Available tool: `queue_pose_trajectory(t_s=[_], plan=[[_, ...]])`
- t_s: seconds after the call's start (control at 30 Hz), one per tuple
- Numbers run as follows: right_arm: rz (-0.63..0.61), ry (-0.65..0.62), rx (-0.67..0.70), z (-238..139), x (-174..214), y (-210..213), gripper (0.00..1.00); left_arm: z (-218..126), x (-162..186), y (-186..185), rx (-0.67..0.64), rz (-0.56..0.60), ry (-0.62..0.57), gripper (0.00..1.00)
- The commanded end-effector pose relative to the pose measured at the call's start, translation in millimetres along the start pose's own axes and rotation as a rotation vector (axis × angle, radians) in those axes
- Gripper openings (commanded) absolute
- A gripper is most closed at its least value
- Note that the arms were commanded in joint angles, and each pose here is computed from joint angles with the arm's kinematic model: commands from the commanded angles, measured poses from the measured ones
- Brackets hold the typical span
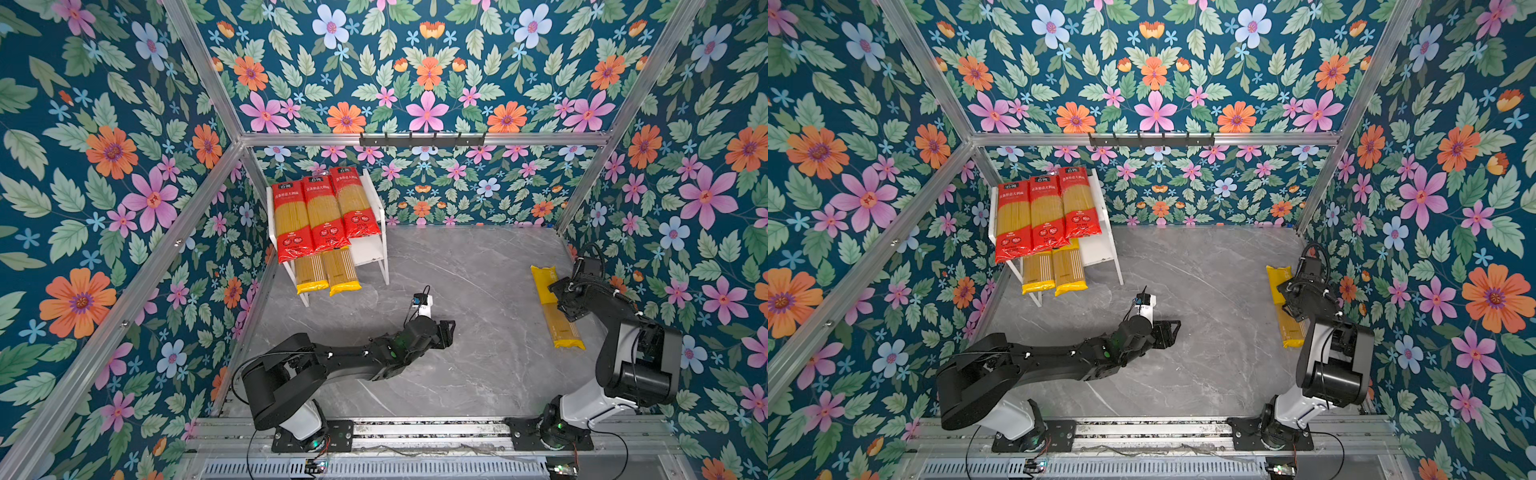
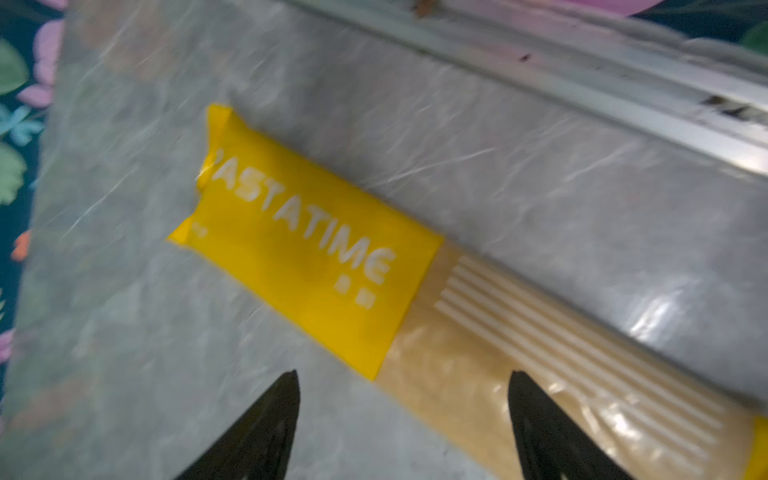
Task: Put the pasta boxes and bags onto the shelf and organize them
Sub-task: 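Grasp the last yellow pack with the right gripper and drag it toward the left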
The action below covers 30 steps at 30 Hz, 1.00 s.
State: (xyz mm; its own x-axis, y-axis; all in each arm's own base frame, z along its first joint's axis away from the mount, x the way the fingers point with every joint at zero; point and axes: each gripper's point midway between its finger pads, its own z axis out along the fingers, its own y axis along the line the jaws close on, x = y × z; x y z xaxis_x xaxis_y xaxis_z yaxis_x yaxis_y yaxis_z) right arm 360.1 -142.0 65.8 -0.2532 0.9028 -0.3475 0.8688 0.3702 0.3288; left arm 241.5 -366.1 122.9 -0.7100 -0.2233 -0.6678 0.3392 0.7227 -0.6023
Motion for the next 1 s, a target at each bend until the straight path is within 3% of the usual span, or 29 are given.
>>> queue_pose_trajectory(t_s=[0.0, 0.2, 0.63, 0.83, 0.97], plan=[[0.05, 0.092, 0.059, 23, 14, -14, 0.79, -1, -3, -4, 0.015, 0.015, -0.006, 0.68], [0.008, 0.273, -0.042, 34, 75, 8, 0.75, 3, 0, -4, 0.018, 0.002, 0.001, 0.68], [-0.231, 0.337, -0.114, -8, 157, 13, 0.73, -7, -4, 6, -0.012, 0.011, -0.026, 0.67], [-0.288, 0.369, -0.166, -31, 166, 6, 0.72, -6, -11, 0, -0.033, 0.05, -0.022, 0.67], [-0.37, 0.247, -0.145, -44, 137, 16, 0.73, -7, -10, 3, -0.038, 0.036, -0.029, 0.67]])
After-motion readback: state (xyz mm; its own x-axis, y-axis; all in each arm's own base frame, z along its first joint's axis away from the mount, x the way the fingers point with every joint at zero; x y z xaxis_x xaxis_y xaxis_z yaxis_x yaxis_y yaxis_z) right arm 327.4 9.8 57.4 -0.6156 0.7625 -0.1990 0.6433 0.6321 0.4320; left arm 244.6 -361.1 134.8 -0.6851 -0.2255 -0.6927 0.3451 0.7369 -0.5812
